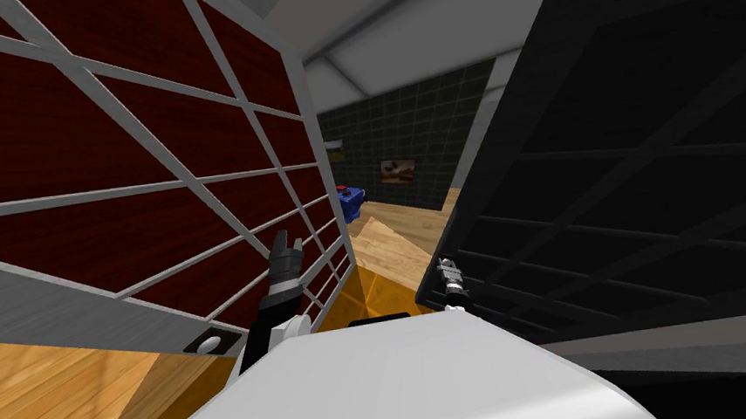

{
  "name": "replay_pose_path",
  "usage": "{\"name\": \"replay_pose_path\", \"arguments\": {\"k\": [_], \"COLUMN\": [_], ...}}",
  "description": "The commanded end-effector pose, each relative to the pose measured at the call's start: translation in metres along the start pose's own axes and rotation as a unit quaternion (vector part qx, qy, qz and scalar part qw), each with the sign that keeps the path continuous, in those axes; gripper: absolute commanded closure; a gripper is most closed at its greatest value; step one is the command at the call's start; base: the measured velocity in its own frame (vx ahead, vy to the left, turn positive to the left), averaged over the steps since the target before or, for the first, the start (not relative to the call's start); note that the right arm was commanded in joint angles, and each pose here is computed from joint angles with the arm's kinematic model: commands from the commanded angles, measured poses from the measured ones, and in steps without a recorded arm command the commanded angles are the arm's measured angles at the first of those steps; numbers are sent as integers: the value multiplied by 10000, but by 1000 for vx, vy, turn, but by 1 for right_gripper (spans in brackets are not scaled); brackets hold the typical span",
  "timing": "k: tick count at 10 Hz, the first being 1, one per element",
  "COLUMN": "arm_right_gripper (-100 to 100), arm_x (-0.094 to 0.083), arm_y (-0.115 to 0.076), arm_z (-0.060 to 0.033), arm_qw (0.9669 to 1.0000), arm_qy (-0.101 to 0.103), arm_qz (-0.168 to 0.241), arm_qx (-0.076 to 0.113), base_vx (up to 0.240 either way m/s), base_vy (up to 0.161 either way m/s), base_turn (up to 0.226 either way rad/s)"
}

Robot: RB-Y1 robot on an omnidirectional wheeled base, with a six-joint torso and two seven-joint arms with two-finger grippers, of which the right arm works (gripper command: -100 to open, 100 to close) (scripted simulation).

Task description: Pull the door open

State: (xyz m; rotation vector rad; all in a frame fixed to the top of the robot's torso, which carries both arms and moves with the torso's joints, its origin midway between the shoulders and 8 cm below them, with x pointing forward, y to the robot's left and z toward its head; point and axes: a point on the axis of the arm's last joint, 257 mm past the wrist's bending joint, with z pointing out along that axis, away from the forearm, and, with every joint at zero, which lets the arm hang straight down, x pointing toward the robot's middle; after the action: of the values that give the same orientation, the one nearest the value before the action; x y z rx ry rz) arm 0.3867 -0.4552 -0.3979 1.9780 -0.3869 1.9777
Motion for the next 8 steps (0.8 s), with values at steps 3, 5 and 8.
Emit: {"name": "replay_pose_path", "arguments": {"k": [3,5,8], "arm_right_gripper": [100,100,100], "arm_x": [-5,-5,1], "arm_y": [-6,-6,-98], "arm_z": [1,1,-27], "arm_qw": [10000,10000,9997], "arm_qy": [-8,-8,-6], "arm_qz": [2,2,46], "arm_qx": [5,5,257], "base_vx": [-20,-3,-185], "base_vy": [-1,1,3], "base_turn": [8,-1,77]}}
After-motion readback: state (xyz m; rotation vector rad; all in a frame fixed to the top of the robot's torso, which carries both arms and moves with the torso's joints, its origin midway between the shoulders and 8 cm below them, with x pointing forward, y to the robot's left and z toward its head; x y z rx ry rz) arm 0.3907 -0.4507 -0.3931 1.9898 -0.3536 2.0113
